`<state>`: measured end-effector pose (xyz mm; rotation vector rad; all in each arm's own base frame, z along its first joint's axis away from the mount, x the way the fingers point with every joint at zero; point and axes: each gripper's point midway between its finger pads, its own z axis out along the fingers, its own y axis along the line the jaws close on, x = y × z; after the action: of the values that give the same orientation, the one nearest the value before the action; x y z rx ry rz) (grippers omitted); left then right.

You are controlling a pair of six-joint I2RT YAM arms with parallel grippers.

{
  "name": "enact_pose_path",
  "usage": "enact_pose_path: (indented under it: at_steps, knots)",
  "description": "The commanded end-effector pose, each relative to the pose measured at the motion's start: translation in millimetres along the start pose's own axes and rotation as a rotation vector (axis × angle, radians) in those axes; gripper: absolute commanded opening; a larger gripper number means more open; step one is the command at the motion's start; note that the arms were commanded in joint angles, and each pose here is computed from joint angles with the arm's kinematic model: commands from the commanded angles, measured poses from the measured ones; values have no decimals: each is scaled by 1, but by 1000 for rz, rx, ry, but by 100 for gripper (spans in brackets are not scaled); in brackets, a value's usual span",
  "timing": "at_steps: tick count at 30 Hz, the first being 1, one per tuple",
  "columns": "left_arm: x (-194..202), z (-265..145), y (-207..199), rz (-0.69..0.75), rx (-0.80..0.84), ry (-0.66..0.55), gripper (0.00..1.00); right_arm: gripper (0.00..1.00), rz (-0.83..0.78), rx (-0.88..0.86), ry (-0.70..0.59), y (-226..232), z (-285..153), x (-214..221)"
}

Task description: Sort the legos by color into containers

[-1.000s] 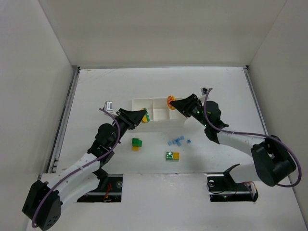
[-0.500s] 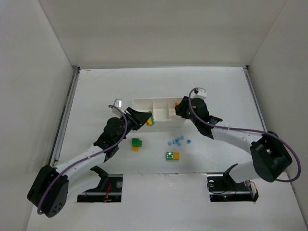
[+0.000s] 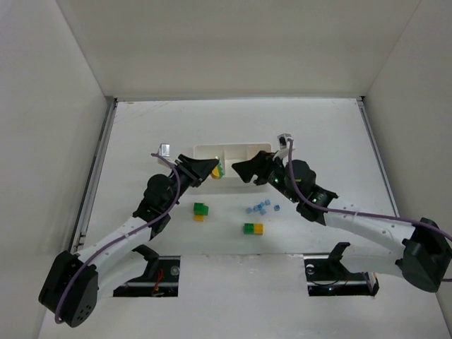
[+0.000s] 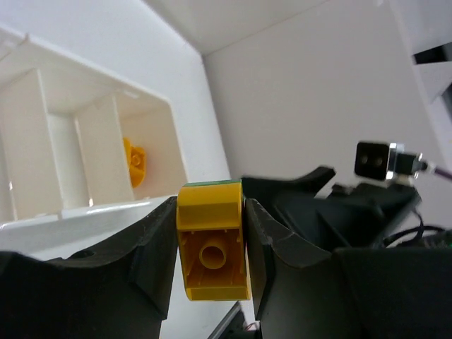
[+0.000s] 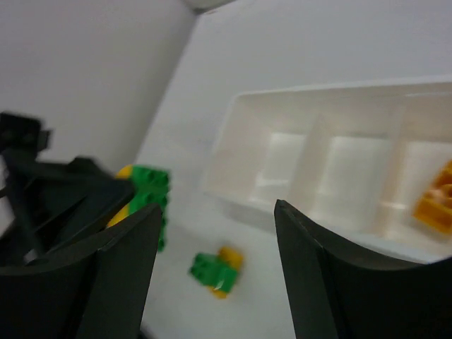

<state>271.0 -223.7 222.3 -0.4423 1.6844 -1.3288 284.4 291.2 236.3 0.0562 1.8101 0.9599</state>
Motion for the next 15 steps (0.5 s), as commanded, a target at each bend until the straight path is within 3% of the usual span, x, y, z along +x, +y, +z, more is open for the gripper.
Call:
enact_pose_path:
  at_steps: [1, 10, 15]
  knots:
    - [-22, -10, -42, -32, 186, -74, 21, 73, 135, -326, 1, 74, -22, 2]
    - [-27, -23, -62, -131, 294, -83, 21, 78, 312, -582, 62, 119, -32, 9]
    - [-25, -28, -68, -165, 318, -80, 21, 71, 365, -617, 75, 120, -29, 6]
